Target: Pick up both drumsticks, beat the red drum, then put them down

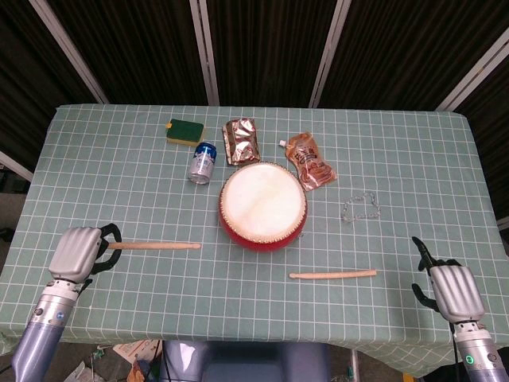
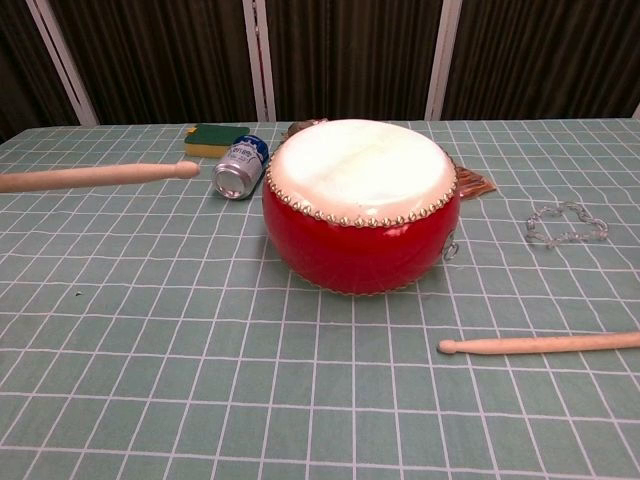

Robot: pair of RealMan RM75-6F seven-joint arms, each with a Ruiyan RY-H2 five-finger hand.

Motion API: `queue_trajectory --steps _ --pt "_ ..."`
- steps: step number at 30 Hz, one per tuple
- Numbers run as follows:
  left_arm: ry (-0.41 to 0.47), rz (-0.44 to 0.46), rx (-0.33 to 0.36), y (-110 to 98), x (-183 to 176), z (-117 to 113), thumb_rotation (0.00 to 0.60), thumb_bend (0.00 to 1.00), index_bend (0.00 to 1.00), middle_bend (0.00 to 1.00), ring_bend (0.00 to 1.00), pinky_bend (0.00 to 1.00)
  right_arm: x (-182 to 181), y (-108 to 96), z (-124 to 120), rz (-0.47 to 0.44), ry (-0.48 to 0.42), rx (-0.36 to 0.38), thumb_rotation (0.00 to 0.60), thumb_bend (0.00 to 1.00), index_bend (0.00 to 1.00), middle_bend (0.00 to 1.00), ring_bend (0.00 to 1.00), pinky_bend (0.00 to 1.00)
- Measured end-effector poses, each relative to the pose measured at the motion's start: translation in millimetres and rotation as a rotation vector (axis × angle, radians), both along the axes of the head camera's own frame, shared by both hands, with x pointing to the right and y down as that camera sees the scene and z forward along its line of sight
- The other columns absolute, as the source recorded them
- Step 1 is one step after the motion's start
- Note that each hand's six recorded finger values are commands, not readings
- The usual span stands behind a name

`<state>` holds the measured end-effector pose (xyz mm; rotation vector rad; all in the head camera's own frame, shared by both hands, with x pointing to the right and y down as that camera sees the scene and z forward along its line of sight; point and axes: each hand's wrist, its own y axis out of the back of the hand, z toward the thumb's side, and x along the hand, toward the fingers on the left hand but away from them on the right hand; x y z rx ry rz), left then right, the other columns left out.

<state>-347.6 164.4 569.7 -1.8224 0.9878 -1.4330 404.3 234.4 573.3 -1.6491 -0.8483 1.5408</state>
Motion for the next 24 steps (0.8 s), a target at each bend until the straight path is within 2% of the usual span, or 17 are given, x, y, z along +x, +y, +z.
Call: queue_trajectory --steps 2,4,15,24 --pt "0.017 -0.015 0.001 0.7 -3.6 -3.8 0.6 0.56 0.79 1.0 1.0 1.0 -6.2 -0.6 4.5 -0.021 0.006 -0.018 0.6 0.35 0.4 1.0 1.0 1.0" --pt "0.028 -0.025 0.002 0.7 -5.7 -5.9 0.6 0.56 0.79 1.0 1.0 1.0 -14.5 -1.7 10.2 -0.048 0.015 -0.039 0.6 0.35 0.43 1.0 1.0 1.0" --pt "0.034 -0.025 -0.007 0.4 -8.4 -5.4 0.6 0.56 0.79 1.0 1.0 1.0 -70.4 -5.7 38.7 -0.165 0.032 -0.113 0.6 0.35 0.43 1.0 1.0 1.0" --pt "0.029 -0.022 -0.009 0.6 -9.6 -3.9 0.6 0.56 0.79 1.0 1.0 1.0 -107.2 -1.1 60.8 -0.193 0.021 -0.139 0.6 0.35 0.43 1.0 1.0 1.0"
